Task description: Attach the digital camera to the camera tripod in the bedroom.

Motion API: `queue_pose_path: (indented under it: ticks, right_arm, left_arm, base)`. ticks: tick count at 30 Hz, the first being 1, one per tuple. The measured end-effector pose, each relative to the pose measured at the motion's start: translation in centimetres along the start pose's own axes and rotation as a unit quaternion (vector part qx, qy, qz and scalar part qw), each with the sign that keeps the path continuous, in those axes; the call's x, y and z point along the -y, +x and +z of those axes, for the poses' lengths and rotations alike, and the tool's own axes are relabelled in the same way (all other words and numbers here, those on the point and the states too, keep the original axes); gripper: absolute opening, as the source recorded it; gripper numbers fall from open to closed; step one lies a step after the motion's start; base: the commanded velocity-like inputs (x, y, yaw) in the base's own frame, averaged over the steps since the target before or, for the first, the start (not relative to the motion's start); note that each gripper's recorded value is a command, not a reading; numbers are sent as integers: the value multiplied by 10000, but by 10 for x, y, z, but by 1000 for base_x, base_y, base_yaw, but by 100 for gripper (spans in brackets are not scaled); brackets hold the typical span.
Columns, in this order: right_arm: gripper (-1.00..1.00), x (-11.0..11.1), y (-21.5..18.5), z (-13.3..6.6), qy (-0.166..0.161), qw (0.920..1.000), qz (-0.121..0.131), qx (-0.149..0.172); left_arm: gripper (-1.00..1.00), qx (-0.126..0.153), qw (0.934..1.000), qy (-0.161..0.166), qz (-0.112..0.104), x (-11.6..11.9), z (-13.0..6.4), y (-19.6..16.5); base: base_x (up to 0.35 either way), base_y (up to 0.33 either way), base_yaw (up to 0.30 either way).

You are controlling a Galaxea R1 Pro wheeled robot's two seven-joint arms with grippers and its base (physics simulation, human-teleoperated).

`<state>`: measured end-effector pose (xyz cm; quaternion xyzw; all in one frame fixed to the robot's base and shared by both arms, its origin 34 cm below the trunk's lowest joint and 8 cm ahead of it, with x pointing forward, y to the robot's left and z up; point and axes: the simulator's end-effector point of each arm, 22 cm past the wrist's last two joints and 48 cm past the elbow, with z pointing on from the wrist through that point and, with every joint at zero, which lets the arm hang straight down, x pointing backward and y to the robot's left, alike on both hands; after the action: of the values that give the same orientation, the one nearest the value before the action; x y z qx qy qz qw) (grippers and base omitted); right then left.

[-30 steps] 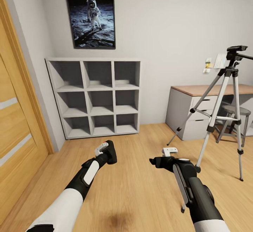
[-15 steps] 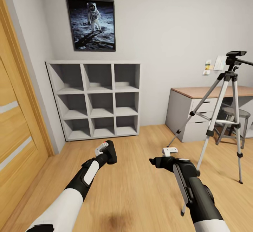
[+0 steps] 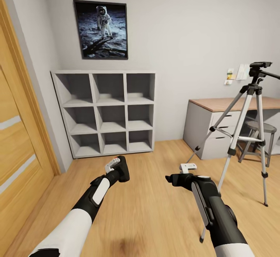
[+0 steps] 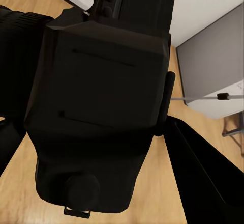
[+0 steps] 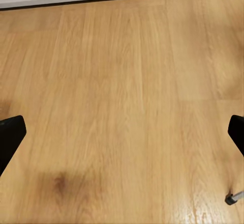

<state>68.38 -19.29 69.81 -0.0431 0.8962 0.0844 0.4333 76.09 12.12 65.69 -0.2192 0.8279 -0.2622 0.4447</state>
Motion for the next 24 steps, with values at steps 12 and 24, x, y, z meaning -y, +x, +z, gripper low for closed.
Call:
queue_pose_path:
  ticks: [12,24]
  right_arm:
    - [100,-2,-22,-12,0,10000,0,-2]
    - [100,-5,-44,-23,-10,10000,4,6]
  left_arm:
    - [-100,0,10000,2,0,16,-8,-18]
    - [-100,-2,10000,-1,-4,32,-16,-35]
  base:
    - [0,0,0]
    - [0,0,0]
